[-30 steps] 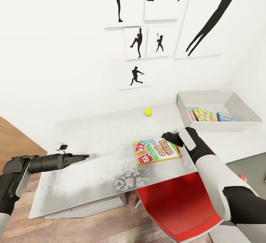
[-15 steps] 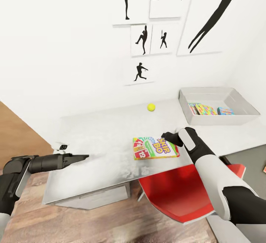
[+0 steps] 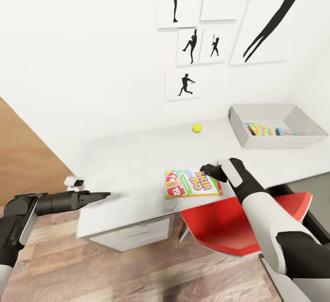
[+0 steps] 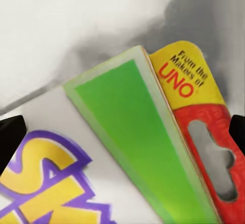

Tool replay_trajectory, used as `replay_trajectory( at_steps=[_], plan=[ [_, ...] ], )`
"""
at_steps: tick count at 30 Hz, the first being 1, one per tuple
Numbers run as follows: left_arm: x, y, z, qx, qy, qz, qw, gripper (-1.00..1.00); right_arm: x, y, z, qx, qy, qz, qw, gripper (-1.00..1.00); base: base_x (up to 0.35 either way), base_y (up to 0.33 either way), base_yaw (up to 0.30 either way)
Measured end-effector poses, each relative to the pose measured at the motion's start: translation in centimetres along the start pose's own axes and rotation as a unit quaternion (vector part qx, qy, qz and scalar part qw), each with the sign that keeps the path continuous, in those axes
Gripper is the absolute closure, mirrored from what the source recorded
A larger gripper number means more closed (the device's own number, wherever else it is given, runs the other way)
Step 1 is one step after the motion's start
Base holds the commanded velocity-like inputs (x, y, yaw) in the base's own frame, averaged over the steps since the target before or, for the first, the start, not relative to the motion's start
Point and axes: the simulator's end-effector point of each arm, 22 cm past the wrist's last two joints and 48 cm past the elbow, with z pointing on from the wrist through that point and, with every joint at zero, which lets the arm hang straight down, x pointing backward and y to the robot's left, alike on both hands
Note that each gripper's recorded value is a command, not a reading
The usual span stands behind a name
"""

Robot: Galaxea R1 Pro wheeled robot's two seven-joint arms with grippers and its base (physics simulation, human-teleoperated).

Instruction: Put all the toys in the child's room - the three board games (two on the bed and one on the table), the two jigsaw puzzles on the table, and the tennis ball on the table - inside the toy box on the table in the child's room.

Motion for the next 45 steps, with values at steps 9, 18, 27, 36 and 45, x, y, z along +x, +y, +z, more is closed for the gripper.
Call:
replay_trajectory(
  at_steps=[9, 18, 27, 36, 45],
  plan=[
    [0.04, -0.03, 0.08, 0.001, 0.001, 0.0, 1.0, -1.0, -0.03, -0.04, -0.02, 0.001, -0.001, -0.001, 1.0, -1.0, -0.205, 0.211, 0.0],
    [0.05, -0.02, 0.05, 0.0, 0.001, 0.0, 1.0, -1.0, -0.01, 0.06, -0.04, -0.001, 0.0, 0.0, 1.0, -1.0, -0.149, 0.127, 0.0],
    [0.06, -0.06, 0.08, 0.001, 0.001, 0.0, 1.0, -1.0, -0.05, -0.02, -0.08, 0.001, -0.001, -0.002, 1.0, -1.0, -0.033, 0.097, 0.0],
    [0.05, -0.07, 0.08, 0.001, 0.0, 0.0, 1.0, -1.0, -0.14, -0.12, -0.11, 0.003, -0.002, -0.005, 1.0, -1.0, -0.014, 0.163, 0.0],
    [0.05, -0.05, 0.09, 0.001, 0.001, 0.0, 1.0, -1.0, -0.13, -0.07, -0.08, 0.003, -0.002, -0.005, 1.0, -1.0, -0.084, 0.127, 0.0]
  ],
)
